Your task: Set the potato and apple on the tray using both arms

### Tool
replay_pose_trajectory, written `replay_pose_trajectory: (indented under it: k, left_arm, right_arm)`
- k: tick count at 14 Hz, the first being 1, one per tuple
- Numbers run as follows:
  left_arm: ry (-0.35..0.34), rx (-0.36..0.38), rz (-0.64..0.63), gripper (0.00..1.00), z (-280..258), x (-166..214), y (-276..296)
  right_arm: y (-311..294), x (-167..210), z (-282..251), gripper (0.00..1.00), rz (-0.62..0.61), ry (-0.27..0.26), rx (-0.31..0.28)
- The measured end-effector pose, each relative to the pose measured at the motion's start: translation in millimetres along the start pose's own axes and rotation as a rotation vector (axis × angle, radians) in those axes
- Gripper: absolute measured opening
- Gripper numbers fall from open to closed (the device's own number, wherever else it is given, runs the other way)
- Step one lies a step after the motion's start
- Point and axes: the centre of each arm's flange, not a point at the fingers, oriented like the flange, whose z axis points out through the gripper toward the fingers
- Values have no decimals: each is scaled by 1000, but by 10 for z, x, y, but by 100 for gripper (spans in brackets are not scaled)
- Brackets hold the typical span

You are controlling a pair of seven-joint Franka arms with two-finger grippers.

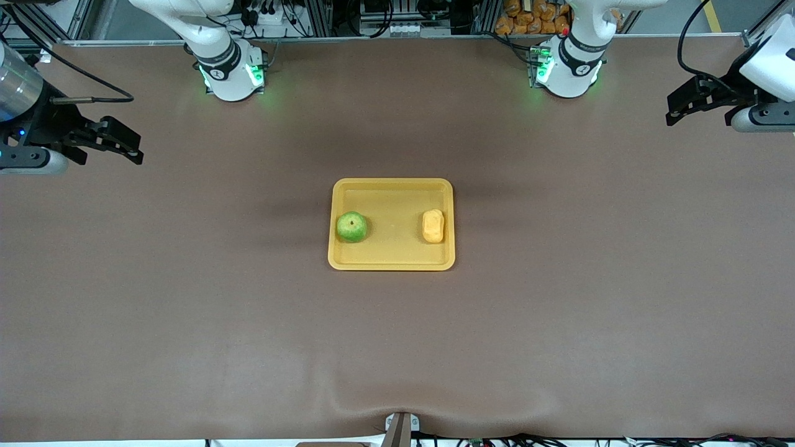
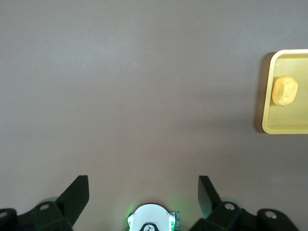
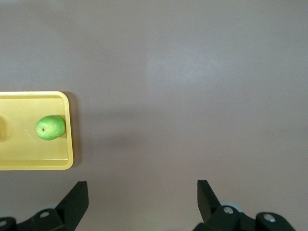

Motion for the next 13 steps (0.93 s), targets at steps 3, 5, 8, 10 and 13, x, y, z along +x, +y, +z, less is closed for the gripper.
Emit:
replay_pose_trajectory:
  k: [3,5,8,10,13]
  left_arm:
    - [0,0,0,100,-2,0,0]
    - [1,0,0,100,-3,0,0]
    - [1,0,0,100,-3,0,0]
    - [1,0,0,100,-3,0,0]
    - [-8,0,0,100,4,-9,0]
  right_arm:
    - [63,144,149,100,7,2,7]
    - [62,243,250,100,-15,6,13]
    - [40,222,189,100,-78,18,13]
    - [61,190,119,100,-105,28,11]
    - [122,190,74,100,-111,38,11]
